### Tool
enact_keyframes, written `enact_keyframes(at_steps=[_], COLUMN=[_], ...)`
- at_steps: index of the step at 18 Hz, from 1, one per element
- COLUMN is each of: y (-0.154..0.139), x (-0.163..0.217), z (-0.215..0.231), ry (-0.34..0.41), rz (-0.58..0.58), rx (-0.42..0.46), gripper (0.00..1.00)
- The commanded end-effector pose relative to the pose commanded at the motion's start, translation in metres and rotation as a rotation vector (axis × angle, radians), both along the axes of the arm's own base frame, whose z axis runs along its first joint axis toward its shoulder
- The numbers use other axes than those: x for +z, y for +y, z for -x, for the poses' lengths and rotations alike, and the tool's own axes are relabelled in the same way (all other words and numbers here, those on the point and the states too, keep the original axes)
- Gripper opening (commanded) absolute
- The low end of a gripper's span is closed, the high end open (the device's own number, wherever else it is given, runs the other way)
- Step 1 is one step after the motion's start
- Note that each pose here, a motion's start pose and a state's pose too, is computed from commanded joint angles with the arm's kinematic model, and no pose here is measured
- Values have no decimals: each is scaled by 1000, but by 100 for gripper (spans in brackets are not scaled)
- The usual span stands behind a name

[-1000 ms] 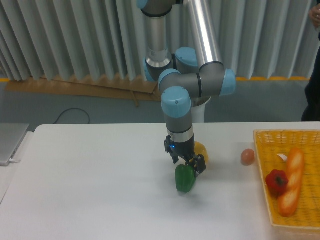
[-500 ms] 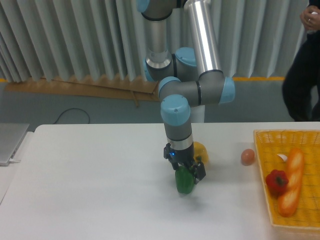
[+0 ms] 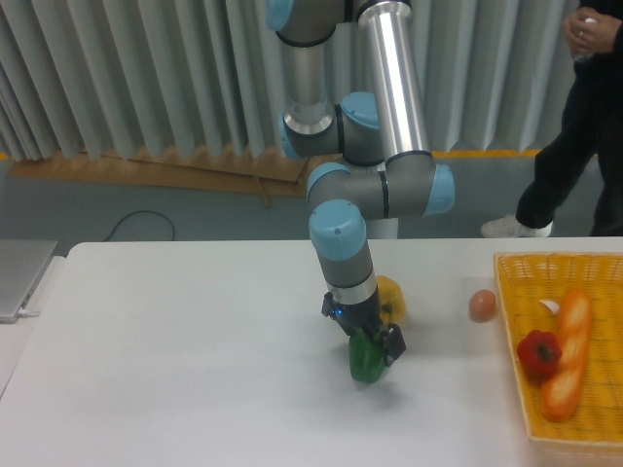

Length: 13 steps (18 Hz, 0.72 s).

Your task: Place the green peppers in a basket

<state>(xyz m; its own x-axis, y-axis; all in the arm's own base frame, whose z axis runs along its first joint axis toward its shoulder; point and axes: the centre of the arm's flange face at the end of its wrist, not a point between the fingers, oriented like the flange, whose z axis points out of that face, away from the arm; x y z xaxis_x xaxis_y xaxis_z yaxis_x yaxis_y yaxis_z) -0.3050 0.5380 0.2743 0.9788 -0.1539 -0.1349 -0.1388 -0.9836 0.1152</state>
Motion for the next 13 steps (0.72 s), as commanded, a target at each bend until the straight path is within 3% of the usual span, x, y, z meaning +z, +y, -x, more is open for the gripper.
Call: enact_keyframes(at_steps=[13], y=[4], x=[-18], z=[2], ry=[48], rz=[55], rx=[-14], gripper=[100])
